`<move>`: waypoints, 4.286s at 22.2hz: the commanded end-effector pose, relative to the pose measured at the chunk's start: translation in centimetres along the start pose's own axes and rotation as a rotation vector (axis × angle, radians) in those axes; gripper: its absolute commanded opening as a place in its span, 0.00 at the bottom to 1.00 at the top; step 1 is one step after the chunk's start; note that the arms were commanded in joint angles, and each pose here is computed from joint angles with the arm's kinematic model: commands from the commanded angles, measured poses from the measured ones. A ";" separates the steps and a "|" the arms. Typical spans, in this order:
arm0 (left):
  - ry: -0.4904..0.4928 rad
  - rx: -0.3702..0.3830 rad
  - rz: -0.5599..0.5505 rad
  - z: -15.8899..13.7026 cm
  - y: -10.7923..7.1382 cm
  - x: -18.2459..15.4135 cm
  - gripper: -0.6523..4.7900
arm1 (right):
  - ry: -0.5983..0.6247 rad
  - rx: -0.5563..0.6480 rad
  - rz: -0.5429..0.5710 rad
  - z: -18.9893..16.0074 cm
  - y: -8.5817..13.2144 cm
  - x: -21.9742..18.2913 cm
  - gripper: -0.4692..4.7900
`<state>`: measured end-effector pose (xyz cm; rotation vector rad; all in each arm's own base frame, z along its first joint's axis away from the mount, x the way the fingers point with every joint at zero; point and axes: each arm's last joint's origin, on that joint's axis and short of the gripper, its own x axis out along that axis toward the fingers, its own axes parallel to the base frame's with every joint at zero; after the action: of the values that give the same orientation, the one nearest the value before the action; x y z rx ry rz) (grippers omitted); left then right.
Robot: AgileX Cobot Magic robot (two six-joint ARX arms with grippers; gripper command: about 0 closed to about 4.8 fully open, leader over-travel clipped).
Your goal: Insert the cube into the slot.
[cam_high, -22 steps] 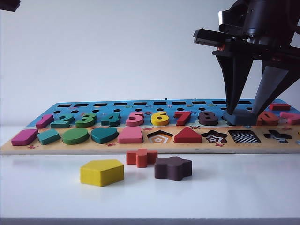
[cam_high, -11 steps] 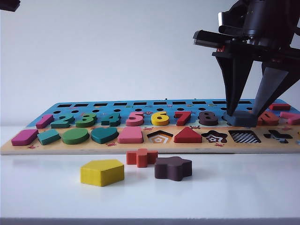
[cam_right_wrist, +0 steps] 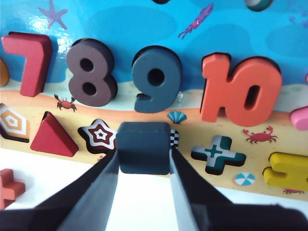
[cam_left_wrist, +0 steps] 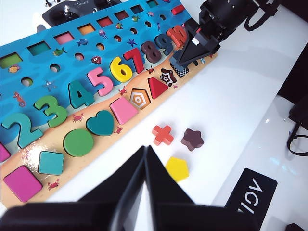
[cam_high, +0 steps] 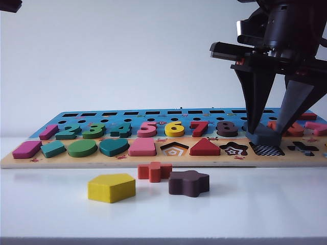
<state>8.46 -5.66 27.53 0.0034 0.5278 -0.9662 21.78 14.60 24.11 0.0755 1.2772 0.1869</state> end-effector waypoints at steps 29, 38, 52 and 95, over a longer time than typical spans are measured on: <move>-0.013 0.010 -0.006 0.2 -0.1 -0.1 0.13 | -0.017 0.014 0.001 -0.2 -0.1 0.5 0.28; -0.013 0.010 -0.006 0.2 -0.1 -0.1 0.13 | -0.015 0.013 0.011 -0.2 0.0 0.5 0.42; -0.013 0.010 -0.006 0.2 -0.1 -0.1 0.13 | 0.000 0.025 0.001 -0.2 0.0 1.0 0.58; -0.013 0.010 -0.006 0.2 -0.1 -0.1 0.13 | -0.536 -0.141 0.319 -2.0 -4.4 -8.3 0.58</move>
<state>8.46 -5.66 27.53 0.0035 0.5279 -0.9666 17.99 8.91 30.57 0.1672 0.7514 0.4332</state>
